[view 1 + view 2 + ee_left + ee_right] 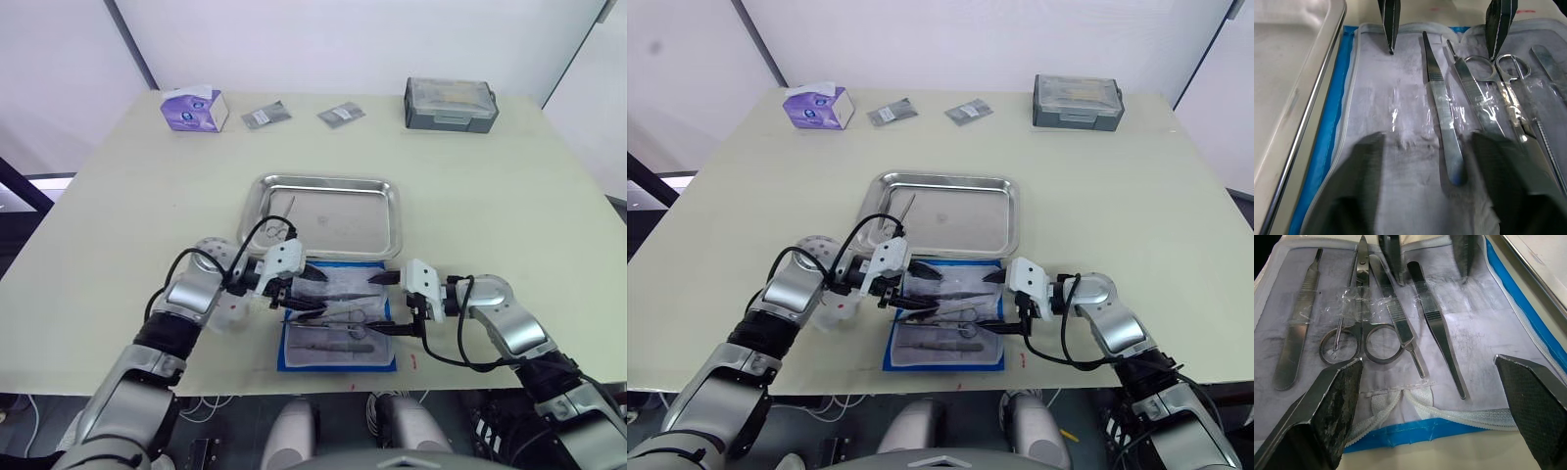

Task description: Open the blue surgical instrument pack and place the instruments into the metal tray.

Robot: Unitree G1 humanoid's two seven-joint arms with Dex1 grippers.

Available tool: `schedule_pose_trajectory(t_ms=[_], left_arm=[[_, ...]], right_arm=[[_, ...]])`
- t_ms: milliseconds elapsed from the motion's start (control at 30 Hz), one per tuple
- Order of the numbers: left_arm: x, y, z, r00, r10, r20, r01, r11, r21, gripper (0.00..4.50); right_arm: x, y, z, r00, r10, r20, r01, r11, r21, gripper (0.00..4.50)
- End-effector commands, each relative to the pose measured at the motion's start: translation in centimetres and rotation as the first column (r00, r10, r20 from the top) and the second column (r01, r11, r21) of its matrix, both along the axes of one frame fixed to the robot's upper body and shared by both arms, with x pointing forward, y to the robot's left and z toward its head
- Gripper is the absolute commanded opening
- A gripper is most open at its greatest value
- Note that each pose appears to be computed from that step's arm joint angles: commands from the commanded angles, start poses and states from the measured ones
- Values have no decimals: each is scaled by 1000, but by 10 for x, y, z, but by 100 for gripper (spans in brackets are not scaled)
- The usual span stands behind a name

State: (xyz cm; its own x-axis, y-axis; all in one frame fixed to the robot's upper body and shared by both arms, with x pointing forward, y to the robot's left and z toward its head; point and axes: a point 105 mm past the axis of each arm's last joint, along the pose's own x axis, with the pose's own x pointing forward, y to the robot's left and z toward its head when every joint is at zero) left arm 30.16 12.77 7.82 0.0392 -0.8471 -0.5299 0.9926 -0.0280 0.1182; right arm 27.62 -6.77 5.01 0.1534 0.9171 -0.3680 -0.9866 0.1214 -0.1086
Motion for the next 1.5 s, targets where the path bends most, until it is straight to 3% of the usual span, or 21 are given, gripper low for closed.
schedule_pose_trajectory(t_ms=[33,133,900,1500], left_arm=[[-6,0,-6,999,-29,-31,29,999,18,132],[-10,2,-8,998,-42,-53,43,999,24,6],[-12,19,8,997,-36,-74,42,996,75,6],[-8,29,35,999,-30,-45,34,993,110,6]], right_arm=[[-28,-27,-73,963,-89,-253,36,977,-208,450],[-28,-27,-73,963,-89,-253,36,978,-208,450],[-28,-23,-73,963,-83,-257,30,979,-202,450],[-28,-21,-73,963,-79,-259,27,980,-197,450]])
